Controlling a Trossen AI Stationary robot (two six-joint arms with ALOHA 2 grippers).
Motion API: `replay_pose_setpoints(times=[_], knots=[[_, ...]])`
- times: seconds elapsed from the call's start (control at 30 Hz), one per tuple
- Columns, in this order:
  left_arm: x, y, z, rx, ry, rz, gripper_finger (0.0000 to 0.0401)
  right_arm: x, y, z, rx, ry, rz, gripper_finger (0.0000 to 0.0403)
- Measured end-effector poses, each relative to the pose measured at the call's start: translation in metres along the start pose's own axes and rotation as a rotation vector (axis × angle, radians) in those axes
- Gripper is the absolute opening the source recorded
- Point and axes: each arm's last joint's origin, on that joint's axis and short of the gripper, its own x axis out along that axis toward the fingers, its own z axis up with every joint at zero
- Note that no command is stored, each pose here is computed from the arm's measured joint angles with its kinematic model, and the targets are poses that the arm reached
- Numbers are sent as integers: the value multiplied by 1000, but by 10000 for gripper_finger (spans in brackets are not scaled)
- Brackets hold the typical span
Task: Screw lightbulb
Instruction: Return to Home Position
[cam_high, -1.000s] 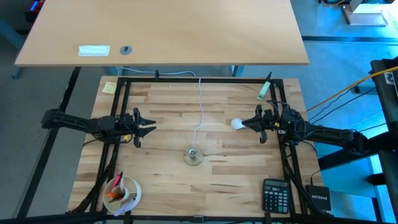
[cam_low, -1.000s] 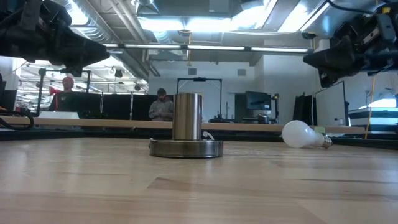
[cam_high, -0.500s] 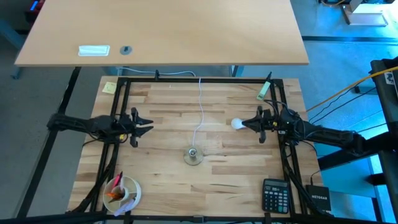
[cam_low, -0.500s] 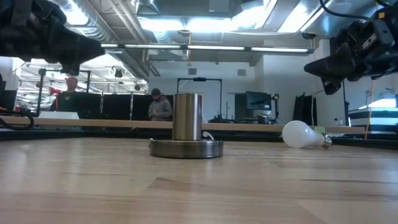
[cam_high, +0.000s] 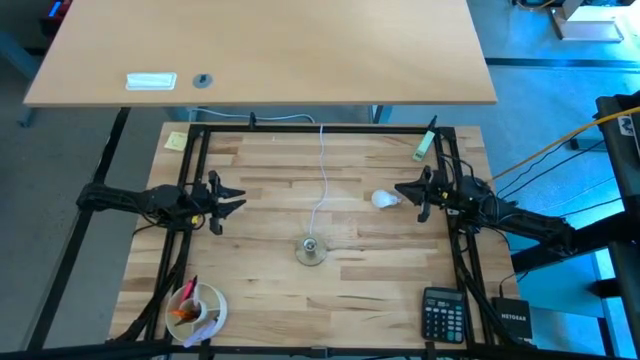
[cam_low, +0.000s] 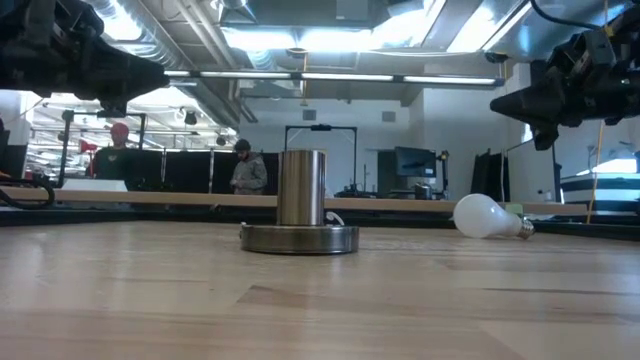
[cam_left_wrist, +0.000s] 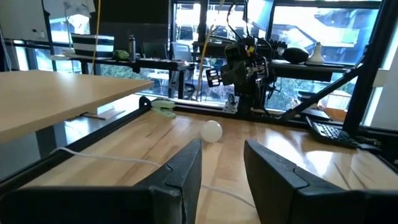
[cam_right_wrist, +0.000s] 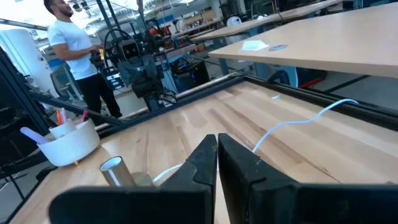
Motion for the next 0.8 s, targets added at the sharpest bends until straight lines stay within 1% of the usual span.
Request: replay_pose_setpoints(times=[0.37,0.8], knots=[[0,0,0,27,0,2,111,0,0,-1,2,6,-4,19],[0,0,0,28,1,3,111,0,0,0,1,1,0,19]])
